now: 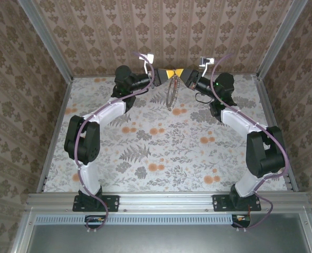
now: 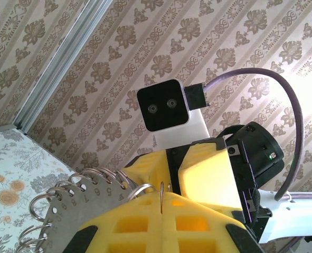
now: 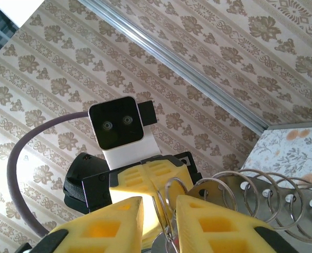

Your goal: Put the keys on the keyring

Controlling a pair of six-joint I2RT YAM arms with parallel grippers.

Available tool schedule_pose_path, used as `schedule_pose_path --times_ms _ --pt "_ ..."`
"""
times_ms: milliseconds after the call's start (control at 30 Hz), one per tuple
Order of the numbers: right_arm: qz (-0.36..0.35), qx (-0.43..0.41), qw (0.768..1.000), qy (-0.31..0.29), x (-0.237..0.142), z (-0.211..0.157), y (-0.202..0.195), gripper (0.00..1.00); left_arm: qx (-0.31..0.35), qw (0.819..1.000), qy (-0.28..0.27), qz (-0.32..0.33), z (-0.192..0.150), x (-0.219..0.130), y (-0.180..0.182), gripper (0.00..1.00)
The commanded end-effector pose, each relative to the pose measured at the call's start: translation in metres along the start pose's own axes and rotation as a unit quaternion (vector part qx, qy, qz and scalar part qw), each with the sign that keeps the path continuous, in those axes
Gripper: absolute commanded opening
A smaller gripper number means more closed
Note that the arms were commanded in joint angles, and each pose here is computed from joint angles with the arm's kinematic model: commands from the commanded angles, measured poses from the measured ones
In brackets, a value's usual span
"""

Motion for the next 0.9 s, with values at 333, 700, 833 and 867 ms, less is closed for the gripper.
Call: schedule_pose_path --times_ms 333,700,833,867 --pt "0.018 -0.015 1.0 0.005 0.003 -0.008 0.01 0.14 0.043 0.998 -0.034 -0.016 0.021 -0.006 -0.031 0.0" --pt "0.009 -0.026 0.999 0.019 0.009 -0.008 0.01 0.0 0.038 0.999 -0.033 -0.013 0.019 -0.006 -0.029 0.0" --pt "-0.006 -0.044 0.998 0.032 0.008 -0.005 0.009 0.0 0.041 0.999 -0.03 -0.016 0.021 -0.007 -0.03 0.1" --pt "-0.01 -0.049 0.998 0.035 0.007 -0.004 0.008 0.0 0.041 0.999 -0.031 -0.014 0.022 -0.009 -0.03 0.13"
Point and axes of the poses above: each hand's point on the last joint's axis, 136 mm out from that joint toward the fingers, its own x axis out along the fingers, its own y axis along the line the jaws close on, z = x × y, the point moved 7 cm from there along -x, back along the fingers, and after that the axes turned 1 degree about -x, right-handed, at the moved point
